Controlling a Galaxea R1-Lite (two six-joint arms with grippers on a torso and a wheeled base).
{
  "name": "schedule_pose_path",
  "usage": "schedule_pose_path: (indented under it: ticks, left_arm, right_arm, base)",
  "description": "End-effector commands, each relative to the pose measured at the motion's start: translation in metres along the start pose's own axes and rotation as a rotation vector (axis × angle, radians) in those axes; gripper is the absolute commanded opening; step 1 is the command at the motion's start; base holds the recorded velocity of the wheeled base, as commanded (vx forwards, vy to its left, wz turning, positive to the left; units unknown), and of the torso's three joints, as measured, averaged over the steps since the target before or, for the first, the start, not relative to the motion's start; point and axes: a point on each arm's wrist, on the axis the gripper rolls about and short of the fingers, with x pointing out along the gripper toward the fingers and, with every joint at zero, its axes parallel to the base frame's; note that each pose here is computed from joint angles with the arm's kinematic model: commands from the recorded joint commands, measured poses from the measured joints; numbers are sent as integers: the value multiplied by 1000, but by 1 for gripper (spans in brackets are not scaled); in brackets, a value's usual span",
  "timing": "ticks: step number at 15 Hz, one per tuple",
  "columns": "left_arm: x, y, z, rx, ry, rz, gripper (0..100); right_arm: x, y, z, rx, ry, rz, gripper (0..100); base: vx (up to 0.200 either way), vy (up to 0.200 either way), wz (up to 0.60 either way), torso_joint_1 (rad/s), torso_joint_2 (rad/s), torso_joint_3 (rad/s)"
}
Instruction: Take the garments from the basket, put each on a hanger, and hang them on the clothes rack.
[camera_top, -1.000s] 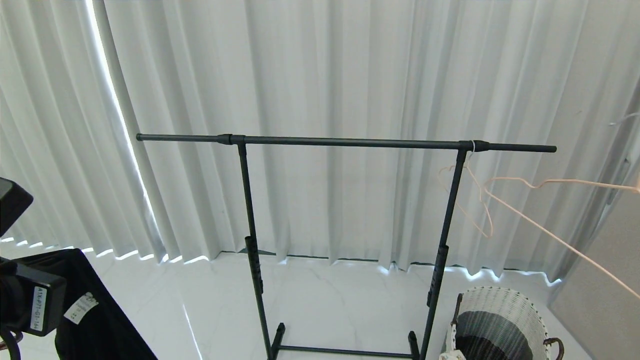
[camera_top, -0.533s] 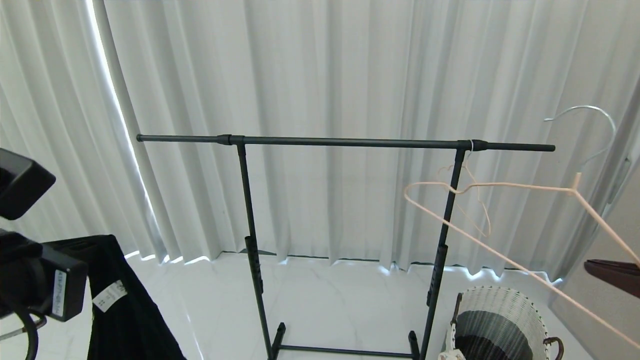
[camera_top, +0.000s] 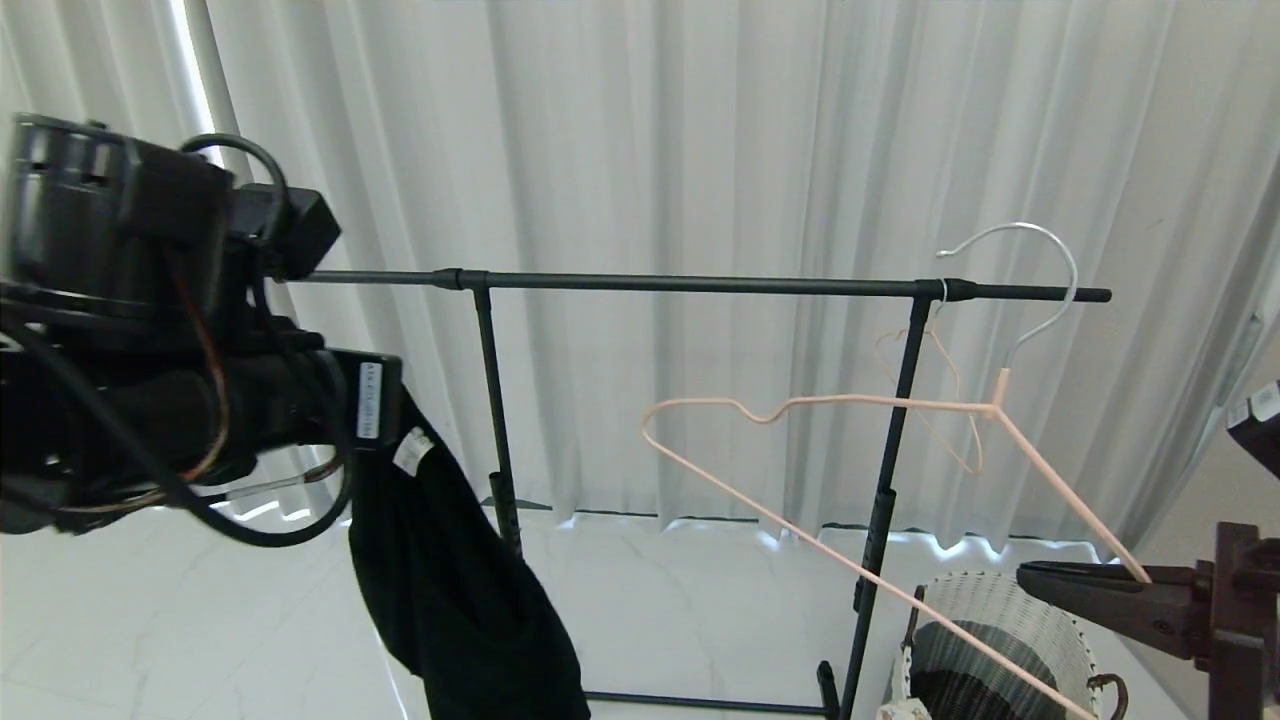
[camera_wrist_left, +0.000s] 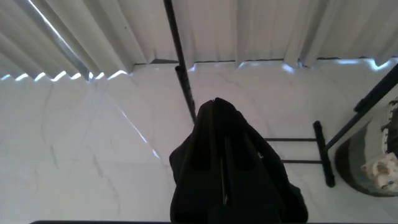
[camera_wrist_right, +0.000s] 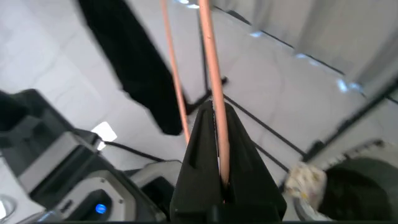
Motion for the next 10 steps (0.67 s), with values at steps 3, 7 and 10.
schedule_pose_path:
  ticks: [3, 7, 10]
  left_arm:
    - [62, -63, 15, -25, 60, -14, 0]
    - [58, -74, 15, -14, 56, -56, 0]
    - [56, -73, 16, -24, 51, -52, 0]
  right_arm:
    - [35, 18, -1, -6, 55, 121, 0]
    - [52, 19, 5, 14, 19, 128, 0]
    - [57, 18, 4, 19, 32, 123, 0]
  base:
    - [0, 0, 0, 0, 0, 0]
    - [0, 0, 0, 0, 0, 0]
    - [0, 0, 0, 0, 0, 0]
